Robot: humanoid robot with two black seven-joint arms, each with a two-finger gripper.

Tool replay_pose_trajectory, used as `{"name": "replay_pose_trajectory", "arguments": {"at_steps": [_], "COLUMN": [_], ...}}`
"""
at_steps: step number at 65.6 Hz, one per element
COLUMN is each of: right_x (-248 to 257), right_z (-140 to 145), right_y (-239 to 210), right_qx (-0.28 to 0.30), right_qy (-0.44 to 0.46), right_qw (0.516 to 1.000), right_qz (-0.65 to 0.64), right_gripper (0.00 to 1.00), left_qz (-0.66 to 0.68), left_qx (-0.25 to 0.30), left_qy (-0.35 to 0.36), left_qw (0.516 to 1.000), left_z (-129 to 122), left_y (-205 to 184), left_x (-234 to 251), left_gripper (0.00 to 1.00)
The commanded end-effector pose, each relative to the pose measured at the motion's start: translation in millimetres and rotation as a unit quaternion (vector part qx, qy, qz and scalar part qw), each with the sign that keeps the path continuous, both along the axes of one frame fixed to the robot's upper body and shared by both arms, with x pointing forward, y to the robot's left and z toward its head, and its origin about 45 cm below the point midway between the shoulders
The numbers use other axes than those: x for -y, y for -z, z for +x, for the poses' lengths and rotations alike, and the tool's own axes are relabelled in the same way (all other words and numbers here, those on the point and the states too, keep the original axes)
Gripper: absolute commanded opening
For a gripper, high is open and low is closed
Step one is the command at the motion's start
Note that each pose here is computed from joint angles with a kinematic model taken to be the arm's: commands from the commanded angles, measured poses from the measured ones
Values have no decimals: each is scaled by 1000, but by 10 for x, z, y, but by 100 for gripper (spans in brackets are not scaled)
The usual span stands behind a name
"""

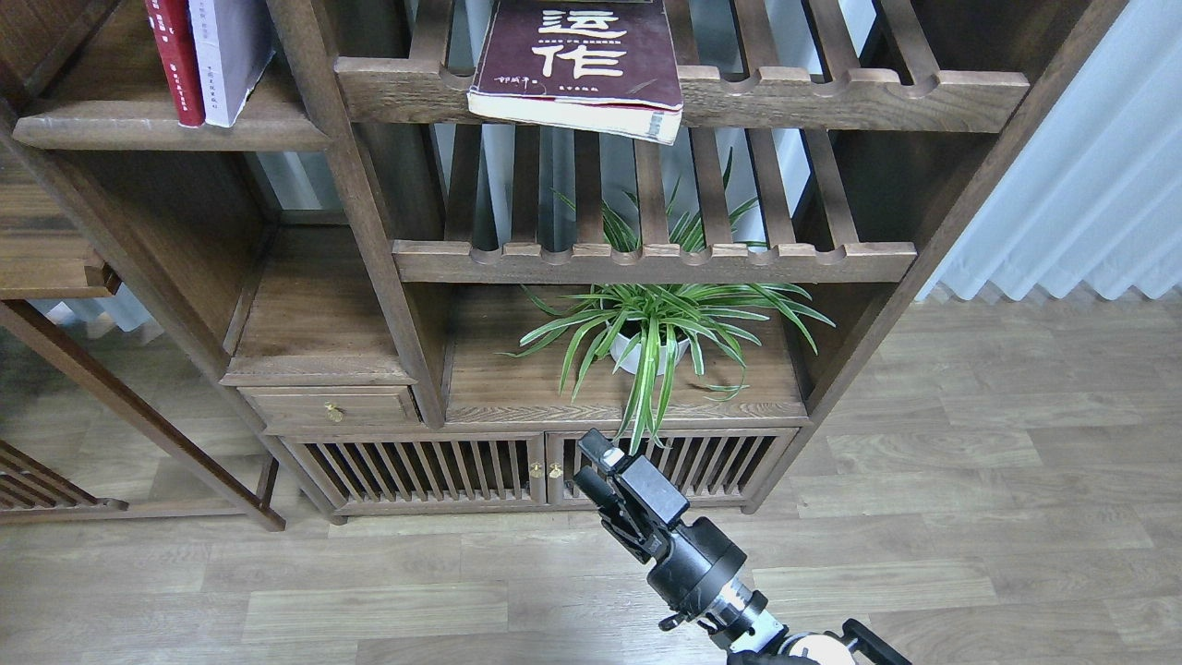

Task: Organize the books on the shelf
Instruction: 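Push the red book upright beside the white book with the left gripper, then reach the right gripper up and tip the dark red book off the top shelf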

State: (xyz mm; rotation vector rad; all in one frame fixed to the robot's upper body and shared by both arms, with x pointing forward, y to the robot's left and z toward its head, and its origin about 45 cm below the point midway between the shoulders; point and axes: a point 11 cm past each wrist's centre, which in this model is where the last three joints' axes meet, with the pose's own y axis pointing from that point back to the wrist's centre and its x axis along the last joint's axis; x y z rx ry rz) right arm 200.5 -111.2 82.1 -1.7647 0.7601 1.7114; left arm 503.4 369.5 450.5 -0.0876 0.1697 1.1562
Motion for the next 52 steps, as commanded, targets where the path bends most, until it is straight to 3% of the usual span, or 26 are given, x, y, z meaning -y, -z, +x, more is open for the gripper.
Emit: {"name": "replay_pose_trajectory", "arguments": {"at_steps": [1,35,52], "right_x": [13,77,82], "right_z": [19,200,362], "right_y": [-3,-88,-206], "right_qx": [2,21,44], "right_qy": [2,14,15], "right_qw": [1000,1000,999], "right_qz": [-2,-3,-3], "right_gripper": [100,100,100], "left_qz": [-7,-33,-78], "left_qx": [5,34,-18], "left_qy": [2,13,21], "left_qw": [1000,999,997], "left_z": [-118,-785,-1175], "left_y": [48,260,882], "left_x": [-104,-436,-477], "left_gripper": [74,75,80]}}
